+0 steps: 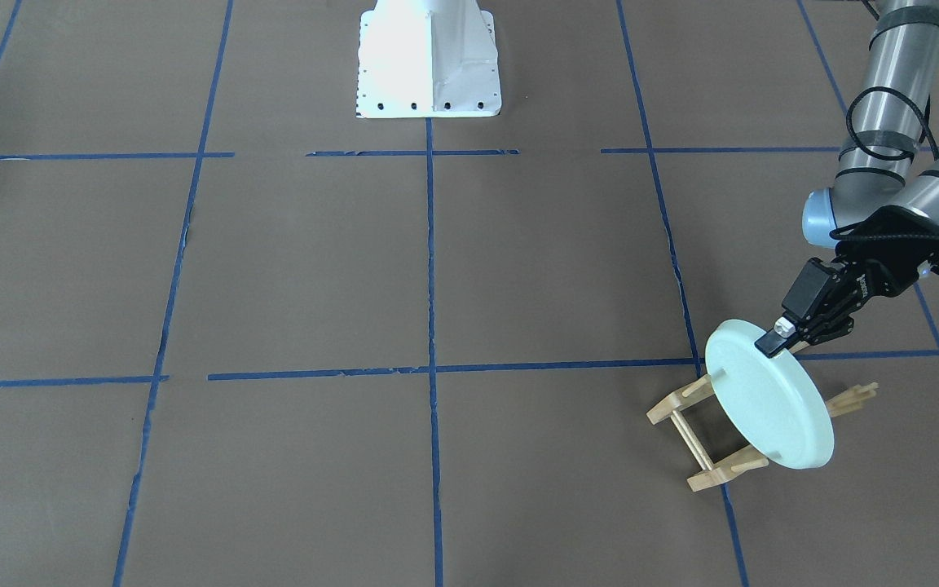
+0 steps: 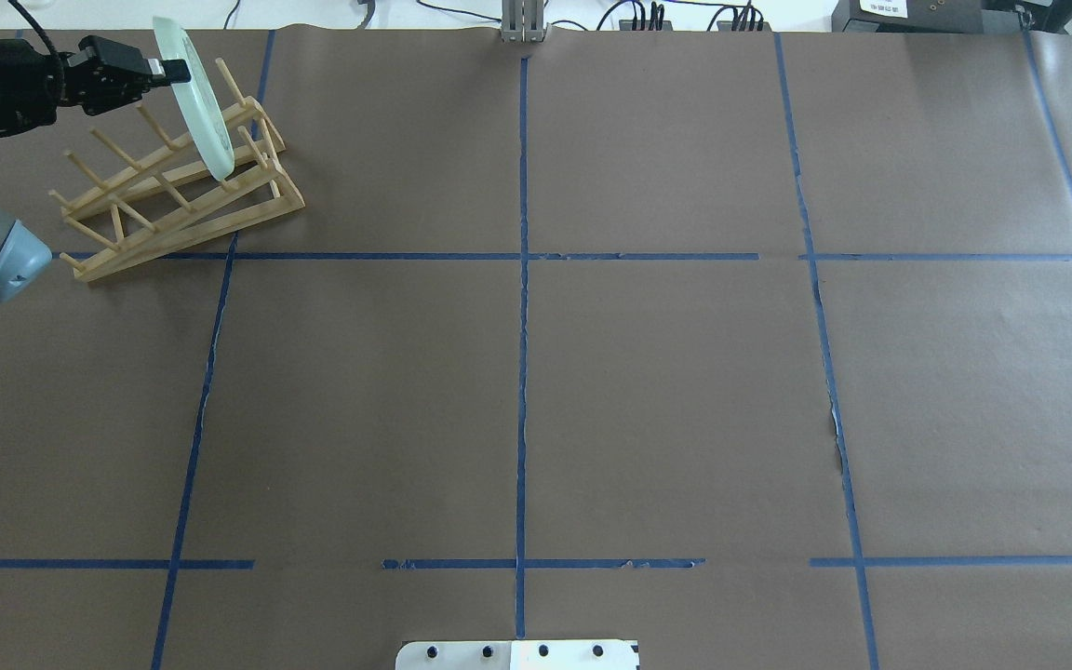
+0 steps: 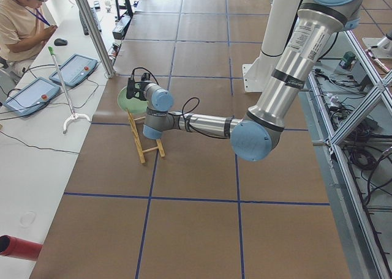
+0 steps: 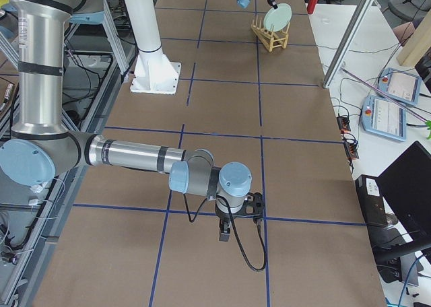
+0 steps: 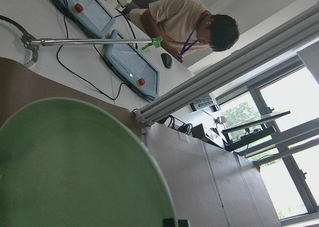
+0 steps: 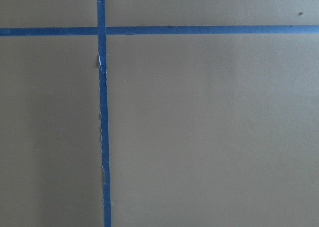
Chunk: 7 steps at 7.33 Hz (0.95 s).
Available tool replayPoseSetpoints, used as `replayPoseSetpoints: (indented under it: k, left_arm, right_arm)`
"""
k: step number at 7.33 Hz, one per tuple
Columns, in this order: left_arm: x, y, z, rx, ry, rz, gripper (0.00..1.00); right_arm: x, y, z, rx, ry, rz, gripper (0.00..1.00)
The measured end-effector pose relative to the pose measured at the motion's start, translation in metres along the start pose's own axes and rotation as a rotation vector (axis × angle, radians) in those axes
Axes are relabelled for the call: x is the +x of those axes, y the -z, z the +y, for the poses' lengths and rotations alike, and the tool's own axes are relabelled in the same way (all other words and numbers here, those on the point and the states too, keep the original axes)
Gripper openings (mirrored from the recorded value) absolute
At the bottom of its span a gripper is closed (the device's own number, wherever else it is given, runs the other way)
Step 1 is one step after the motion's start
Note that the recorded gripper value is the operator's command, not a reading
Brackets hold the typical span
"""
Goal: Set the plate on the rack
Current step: 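Lower the upright plate into a rack slot with the left gripper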
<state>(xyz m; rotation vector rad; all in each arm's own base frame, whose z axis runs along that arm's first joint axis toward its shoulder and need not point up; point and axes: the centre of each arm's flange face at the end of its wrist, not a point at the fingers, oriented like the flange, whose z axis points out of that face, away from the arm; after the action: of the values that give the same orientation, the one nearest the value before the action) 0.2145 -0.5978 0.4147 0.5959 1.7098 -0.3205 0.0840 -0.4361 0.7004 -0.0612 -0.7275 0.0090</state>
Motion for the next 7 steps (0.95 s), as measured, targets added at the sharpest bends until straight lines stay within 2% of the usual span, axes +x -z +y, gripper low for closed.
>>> replayPoseSetpoints:
  k: [4,5,6,7]
  left_arm:
    - [-0.0068,-0.0057,-0.0011,0.000,0.004,-0.014,0.00]
    - [-0.0074,-0.0067,-0.0016,0.003,0.005,-0.016,0.12]
    - [-0.0077,-0.0075,-0.0019,0.008,0.006,-0.017,0.61]
    - [-0.0074,-0.0092,-0.0016,0.014,0.006,-0.017,1.00]
  right_arm:
    - [0.0000,0.0000,0.0000,0.000,0.000,0.000,1.00]
    - [0.0000,0.0000,0.0000,0.000,0.000,0.000,1.00]
    - [0.0000,0.0000,0.0000,0.000,0.000,0.000,1.00]
    - [0.0000,0.0000,0.0000,0.000,0.000,0.000,1.00]
